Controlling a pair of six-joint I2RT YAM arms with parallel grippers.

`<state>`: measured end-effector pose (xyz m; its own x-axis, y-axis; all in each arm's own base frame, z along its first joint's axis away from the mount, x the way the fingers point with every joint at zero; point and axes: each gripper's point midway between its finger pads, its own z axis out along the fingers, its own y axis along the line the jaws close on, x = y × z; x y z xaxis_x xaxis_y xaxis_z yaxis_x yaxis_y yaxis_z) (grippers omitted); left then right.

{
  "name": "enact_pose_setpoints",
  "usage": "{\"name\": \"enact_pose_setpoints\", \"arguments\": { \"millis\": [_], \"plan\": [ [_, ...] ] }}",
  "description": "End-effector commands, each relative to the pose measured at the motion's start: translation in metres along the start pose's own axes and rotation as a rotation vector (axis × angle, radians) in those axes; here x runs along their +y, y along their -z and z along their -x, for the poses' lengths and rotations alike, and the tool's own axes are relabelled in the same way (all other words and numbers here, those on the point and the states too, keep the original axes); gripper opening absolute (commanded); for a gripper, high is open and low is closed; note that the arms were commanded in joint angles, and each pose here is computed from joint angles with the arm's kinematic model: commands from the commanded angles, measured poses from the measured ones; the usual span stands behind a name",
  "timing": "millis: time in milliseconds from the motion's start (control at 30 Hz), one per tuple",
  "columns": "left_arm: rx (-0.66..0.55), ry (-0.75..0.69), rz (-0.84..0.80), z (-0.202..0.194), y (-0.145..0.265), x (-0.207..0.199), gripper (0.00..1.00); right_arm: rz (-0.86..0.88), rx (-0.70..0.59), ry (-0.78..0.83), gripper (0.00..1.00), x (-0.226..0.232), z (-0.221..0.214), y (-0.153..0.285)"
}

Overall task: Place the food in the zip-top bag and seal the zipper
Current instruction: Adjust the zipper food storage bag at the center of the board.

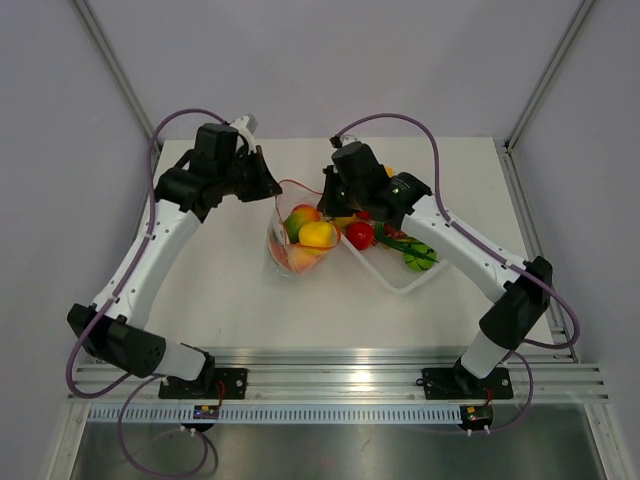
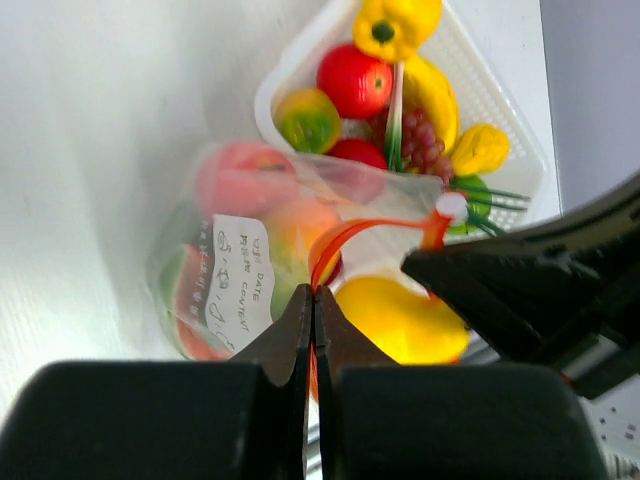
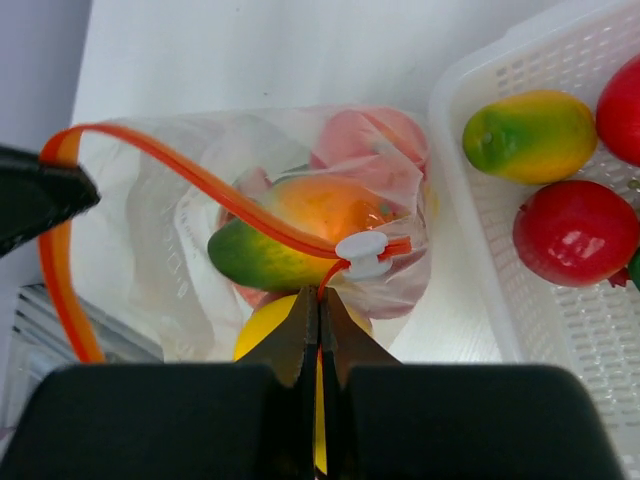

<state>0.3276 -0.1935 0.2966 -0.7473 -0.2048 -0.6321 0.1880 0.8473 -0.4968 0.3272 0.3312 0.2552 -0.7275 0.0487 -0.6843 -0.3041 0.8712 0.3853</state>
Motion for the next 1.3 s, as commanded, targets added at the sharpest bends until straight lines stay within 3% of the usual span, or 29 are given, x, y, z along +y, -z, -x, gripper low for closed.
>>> {"name": "enact_pose_setpoints", "arguments": {
  "millis": [0, 100, 200, 333, 400, 467, 600, 633, 767, 967, 1067, 1267],
  "plan": [
    [-0.086, -0.082, 0.046, 0.035, -0.005, 0.008, 0.00, 0.036, -0.015, -0.090, 0.00, 0.011, 0.014, 0.013],
    [-0.096, -0.115, 0.118, 0.048, -0.020, 0.029, 0.00, -0.018, 0.025, -0.139, 0.00, -0.003, 0.008, -0.015],
    [-0.031, -0.126, 0.177, 0.044, -0.051, 0.055, 0.00, -0.055, 0.052, -0.179, 0.00, -0.013, 0.013, -0.030],
    [0.030, -0.145, 0.199, 0.038, -0.060, 0.064, 0.00, 0.019, 0.008, -0.202, 0.00, 0.004, 0.030, -0.012],
    [-0.015, -0.168, 0.178, 0.046, -0.050, 0.057, 0.15, 0.010, -0.024, -0.202, 0.00, 0.000, 0.035, -0.004],
    [-0.031, -0.187, 0.171, 0.051, -0.043, 0.054, 0.39, -0.020, -0.008, -0.202, 0.00, -0.008, 0.032, -0.011],
    [-0.066, -0.220, 0.146, 0.057, -0.019, 0.042, 0.59, 0.030, 0.045, -0.236, 0.00, -0.001, 0.022, -0.014],
    [-0.102, -0.231, 0.138, 0.060, -0.004, 0.035, 0.60, 0.049, 0.043, -0.251, 0.00, 0.003, 0.022, -0.013],
    [-0.203, -0.305, 0.136, 0.054, 0.041, 0.015, 0.60, 0.103, 0.024, -0.269, 0.00, 0.016, 0.032, -0.001],
    [-0.170, -0.430, -0.030, -0.007, 0.066, -0.039, 0.43, 0.227, -0.002, -0.320, 0.00, 0.039, 0.044, 0.026],
    [-0.098, -0.434, -0.141, -0.041, 0.051, -0.057, 0.41, 0.195, 0.006, -0.326, 0.00, 0.031, 0.040, 0.020],
    [-0.019, -0.449, -0.125, -0.071, 0.014, -0.067, 0.43, 0.217, 0.018, -0.347, 0.00, 0.034, 0.035, 0.019]
  ]
}}
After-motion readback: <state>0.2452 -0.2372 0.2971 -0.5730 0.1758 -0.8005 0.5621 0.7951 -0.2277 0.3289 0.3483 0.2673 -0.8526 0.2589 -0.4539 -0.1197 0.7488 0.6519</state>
